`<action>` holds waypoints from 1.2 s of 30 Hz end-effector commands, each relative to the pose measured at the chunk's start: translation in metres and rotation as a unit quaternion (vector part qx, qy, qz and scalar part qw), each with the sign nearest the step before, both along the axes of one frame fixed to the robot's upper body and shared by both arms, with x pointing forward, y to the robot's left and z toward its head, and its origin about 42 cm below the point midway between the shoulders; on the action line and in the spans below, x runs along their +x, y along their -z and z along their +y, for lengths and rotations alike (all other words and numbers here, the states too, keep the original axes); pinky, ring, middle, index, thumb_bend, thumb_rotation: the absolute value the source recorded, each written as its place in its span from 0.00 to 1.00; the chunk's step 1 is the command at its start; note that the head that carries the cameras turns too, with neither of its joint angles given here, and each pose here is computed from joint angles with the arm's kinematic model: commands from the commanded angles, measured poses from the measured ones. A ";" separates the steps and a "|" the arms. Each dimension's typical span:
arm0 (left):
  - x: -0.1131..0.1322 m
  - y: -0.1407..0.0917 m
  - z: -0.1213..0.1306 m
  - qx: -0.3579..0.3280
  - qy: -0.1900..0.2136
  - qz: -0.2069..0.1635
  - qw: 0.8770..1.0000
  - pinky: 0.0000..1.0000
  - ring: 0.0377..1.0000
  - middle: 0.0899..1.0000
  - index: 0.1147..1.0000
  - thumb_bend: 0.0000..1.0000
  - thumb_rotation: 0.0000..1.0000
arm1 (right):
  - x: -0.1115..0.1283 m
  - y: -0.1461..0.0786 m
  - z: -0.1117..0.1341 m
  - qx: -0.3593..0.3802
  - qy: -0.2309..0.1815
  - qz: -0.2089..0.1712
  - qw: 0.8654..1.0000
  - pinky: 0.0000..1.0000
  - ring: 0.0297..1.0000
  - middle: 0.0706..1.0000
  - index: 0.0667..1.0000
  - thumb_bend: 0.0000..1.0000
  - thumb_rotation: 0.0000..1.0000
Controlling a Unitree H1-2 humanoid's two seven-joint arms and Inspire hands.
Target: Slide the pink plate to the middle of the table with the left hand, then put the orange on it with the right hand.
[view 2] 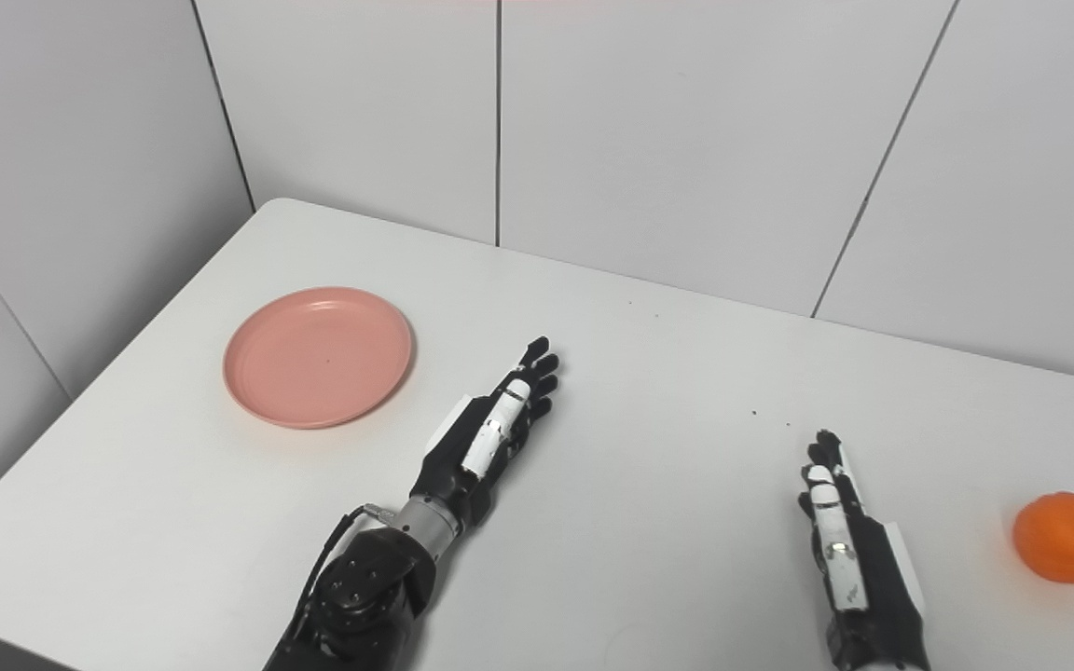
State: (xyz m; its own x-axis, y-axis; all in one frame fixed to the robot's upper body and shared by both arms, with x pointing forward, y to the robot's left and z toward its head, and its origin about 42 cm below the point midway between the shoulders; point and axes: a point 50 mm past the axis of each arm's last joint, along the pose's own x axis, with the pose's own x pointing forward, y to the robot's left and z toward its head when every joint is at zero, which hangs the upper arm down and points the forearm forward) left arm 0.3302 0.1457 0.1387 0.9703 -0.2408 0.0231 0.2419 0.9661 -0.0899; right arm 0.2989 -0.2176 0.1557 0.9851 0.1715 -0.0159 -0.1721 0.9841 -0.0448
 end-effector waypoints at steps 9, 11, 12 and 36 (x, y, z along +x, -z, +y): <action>0.005 -0.019 -0.002 0.009 0.014 -0.027 1.000 1.00 1.00 1.00 1.00 0.39 1.00 | 0.004 -0.016 0.006 0.009 -0.003 -0.036 0.999 1.00 1.00 1.00 1.00 0.07 1.00; 0.005 -0.022 0.001 0.011 0.015 -0.030 0.999 1.00 1.00 1.00 1.00 0.39 1.00 | 0.004 -0.016 0.007 0.006 -0.002 -0.038 0.999 1.00 1.00 1.00 1.00 0.07 1.00; 0.005 -0.024 0.002 0.012 0.016 -0.032 0.999 1.00 1.00 1.00 1.00 0.39 1.00 | 0.004 -0.016 0.007 0.005 -0.002 -0.039 0.999 1.00 1.00 1.00 1.00 0.06 1.00; 0.002 -0.117 0.024 0.014 0.019 -0.127 0.992 0.99 0.97 0.98 0.97 0.41 1.00 | 0.004 -0.016 0.013 0.012 -0.003 -0.034 0.999 1.00 1.00 1.00 1.00 0.03 1.00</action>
State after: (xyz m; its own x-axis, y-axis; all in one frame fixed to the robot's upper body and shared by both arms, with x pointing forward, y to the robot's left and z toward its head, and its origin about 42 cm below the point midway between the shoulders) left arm 0.3272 0.1692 0.2281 0.9468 -0.2711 0.1735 0.2790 0.9600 -0.0226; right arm 0.2989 -0.2080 0.1554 0.9853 0.1705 -0.0136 -0.1708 0.9848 -0.0312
